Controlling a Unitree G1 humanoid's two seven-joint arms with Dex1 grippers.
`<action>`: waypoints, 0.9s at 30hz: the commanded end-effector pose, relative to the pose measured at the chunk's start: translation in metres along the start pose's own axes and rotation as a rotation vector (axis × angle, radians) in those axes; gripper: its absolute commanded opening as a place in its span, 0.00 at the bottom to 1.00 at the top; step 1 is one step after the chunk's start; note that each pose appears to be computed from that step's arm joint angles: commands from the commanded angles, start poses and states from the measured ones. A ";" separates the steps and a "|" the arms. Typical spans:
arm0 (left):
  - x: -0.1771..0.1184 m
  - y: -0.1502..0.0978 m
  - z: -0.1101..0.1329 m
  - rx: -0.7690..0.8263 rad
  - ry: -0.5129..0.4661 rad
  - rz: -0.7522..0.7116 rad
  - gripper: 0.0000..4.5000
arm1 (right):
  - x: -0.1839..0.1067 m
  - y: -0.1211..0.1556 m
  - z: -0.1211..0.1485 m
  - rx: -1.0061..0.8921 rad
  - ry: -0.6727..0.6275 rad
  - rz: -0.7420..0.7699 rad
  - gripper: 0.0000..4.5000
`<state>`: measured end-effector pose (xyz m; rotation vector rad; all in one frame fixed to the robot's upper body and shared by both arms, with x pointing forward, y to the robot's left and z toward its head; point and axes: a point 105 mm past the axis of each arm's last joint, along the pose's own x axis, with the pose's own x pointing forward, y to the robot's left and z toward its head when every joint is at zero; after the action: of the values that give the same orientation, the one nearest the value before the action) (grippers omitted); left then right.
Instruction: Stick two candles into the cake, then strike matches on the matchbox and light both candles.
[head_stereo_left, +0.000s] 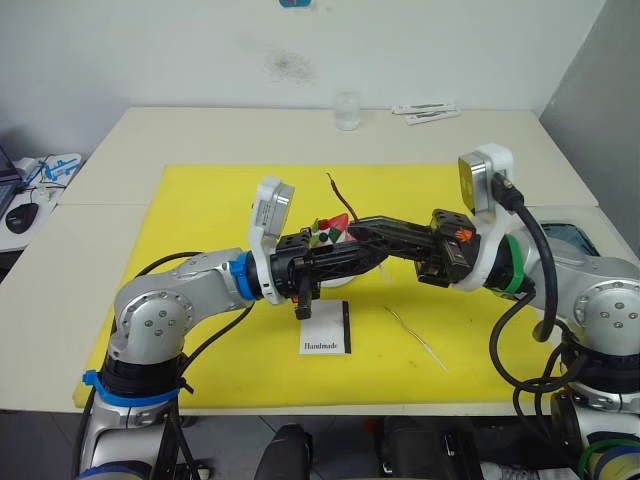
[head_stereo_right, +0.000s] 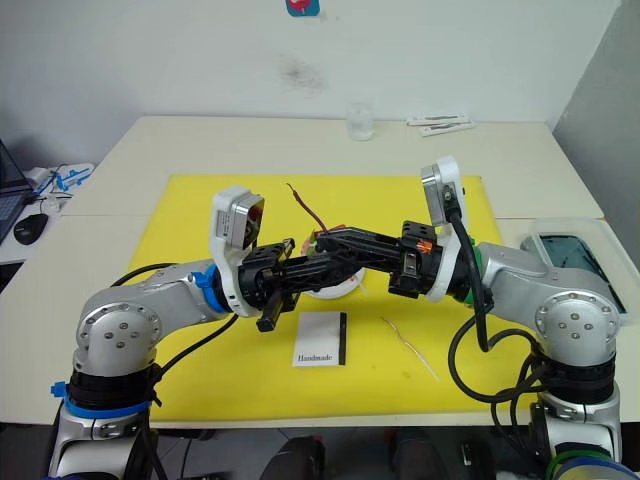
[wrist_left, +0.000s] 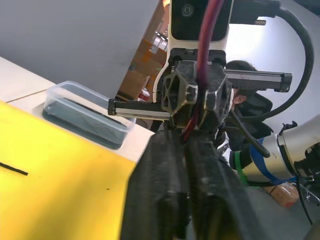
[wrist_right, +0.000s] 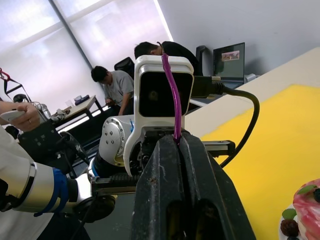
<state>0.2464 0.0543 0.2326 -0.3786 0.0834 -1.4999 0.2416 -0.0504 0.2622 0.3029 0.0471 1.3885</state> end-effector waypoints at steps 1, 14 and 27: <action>0.003 -0.006 0.005 0.038 -0.012 -0.021 0.00 | 0.003 0.011 0.008 -0.025 -0.021 0.053 0.00; -0.010 -0.001 0.000 0.161 0.089 0.047 0.00 | -0.004 0.010 0.010 -0.092 0.021 0.043 0.42; -0.064 0.008 0.040 0.323 0.161 0.288 0.00 | -0.045 -0.018 0.016 -0.379 0.157 -0.201 0.59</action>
<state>0.2599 0.1143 0.2443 -0.0191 0.0658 -1.2588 0.2593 -0.0976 0.2555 -0.0472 0.0212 1.1956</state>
